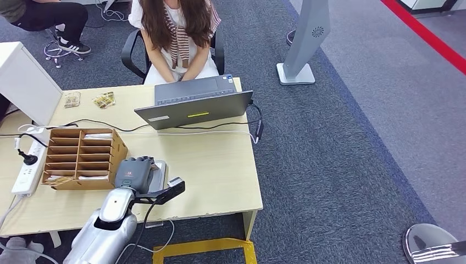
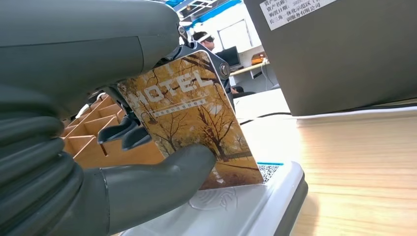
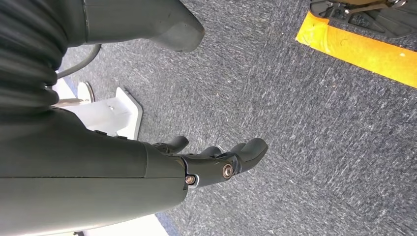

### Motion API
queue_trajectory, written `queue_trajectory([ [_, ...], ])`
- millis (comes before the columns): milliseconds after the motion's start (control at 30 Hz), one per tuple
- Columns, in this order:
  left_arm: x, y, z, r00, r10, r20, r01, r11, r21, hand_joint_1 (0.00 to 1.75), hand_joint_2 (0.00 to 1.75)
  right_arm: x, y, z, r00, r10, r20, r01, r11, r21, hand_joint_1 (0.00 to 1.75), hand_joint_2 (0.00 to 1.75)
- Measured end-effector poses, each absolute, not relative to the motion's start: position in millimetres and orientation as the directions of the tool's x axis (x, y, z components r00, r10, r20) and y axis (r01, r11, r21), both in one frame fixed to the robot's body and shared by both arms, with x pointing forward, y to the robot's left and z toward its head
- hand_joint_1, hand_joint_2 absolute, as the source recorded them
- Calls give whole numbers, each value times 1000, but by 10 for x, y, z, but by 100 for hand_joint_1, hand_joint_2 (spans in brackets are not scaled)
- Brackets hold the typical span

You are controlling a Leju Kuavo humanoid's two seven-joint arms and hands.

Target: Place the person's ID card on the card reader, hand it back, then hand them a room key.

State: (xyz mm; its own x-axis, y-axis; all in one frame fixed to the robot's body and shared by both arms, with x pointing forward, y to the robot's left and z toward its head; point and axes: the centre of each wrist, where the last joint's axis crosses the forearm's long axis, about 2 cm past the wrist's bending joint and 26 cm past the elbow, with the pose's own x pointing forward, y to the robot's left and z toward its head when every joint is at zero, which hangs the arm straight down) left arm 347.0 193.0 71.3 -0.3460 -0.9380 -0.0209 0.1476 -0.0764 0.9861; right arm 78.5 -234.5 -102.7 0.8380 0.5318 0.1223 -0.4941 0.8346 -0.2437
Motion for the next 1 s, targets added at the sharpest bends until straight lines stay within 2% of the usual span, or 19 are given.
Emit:
queue_trajectory([
  [767, 3541, 1920, 804, -343, -939, -19, 87, -52, 995, 175, 175, 782, -2343, -1027, 842, 523, 130, -485, 841, -241, 0, 175],
  [1000, 3694, 1826, 1353, -343, -939, 20, -72, 47, 996, 175, 175, 744, -2349, -1034, 854, 504, 133, -463, 850, -251, 0, 175],
])
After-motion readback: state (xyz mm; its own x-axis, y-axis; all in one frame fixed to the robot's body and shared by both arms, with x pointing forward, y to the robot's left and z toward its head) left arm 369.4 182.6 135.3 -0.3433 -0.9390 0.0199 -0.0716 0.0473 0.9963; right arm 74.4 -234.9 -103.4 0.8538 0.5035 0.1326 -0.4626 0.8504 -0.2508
